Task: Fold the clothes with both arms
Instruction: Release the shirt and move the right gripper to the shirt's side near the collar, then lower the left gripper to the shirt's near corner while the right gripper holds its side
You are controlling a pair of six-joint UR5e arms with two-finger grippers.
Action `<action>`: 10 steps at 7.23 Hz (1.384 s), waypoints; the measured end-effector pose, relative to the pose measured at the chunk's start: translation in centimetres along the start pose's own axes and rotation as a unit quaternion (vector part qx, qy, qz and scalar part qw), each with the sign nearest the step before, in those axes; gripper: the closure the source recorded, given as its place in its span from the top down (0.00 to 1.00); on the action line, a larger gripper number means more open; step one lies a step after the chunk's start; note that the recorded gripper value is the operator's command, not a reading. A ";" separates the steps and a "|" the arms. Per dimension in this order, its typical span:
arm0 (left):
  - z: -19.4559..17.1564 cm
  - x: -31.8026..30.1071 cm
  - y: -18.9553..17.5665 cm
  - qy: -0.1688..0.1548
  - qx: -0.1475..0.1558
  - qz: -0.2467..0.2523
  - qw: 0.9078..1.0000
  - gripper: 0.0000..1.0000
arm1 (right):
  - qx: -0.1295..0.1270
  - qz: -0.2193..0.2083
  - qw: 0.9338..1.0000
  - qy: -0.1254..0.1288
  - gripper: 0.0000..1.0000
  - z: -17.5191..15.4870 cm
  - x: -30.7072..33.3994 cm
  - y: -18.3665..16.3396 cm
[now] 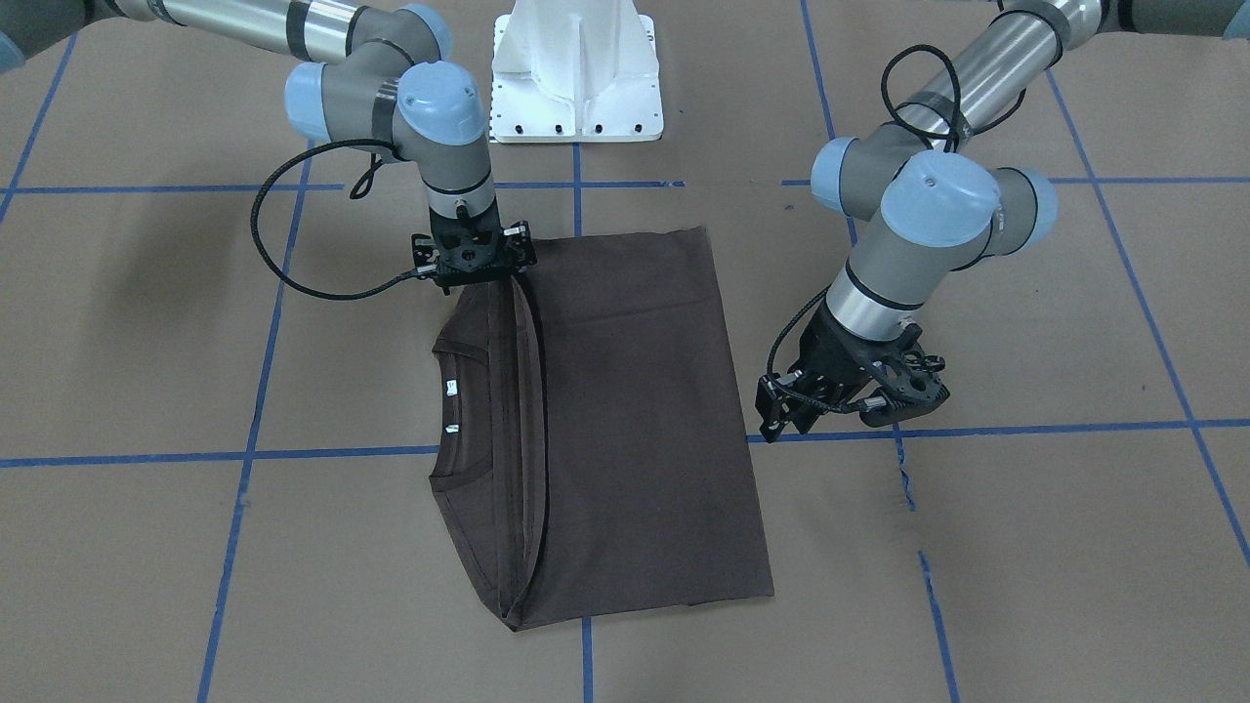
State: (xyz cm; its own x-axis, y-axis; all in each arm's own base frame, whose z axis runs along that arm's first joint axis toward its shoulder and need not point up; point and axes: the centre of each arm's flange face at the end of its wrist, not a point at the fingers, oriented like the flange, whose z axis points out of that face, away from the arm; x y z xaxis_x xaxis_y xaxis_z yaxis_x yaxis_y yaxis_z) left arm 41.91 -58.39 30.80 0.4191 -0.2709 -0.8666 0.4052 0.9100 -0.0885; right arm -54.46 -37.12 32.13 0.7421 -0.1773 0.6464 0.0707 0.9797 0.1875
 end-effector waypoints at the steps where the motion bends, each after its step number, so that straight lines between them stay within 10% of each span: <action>1: 0.0 0.0 0.1 0.000 0.000 0.000 1.000 0.52 | -0.002 -0.024 1.000 0.008 1.00 -0.3 3.2 1.2; 4: -0.6 0.4 0.2 0.006 0.000 0.002 1.000 0.52 | 0.014 0.049 0.998 -0.023 0.91 -3.2 0.8 0.7; 7: -1.0 0.6 0.3 0.010 0.001 0.001 1.000 0.52 | 0.009 0.238 0.969 -0.062 0.76 -3.7 -2.9 1.9; 10: -1.0 0.7 0.4 0.011 0.001 0.001 1.000 0.52 | 0.008 0.313 0.948 -0.064 0.63 -2.0 -4.4 3.5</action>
State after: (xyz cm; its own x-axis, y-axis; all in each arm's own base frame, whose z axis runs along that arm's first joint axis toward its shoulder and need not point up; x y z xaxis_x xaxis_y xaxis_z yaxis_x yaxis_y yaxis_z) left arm 41.54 -57.89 29.63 0.4021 -0.2618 -0.8774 0.4057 0.9100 -0.0856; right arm -56.12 -32.76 28.46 0.5485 0.4270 0.7189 -0.3674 0.8954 -0.2515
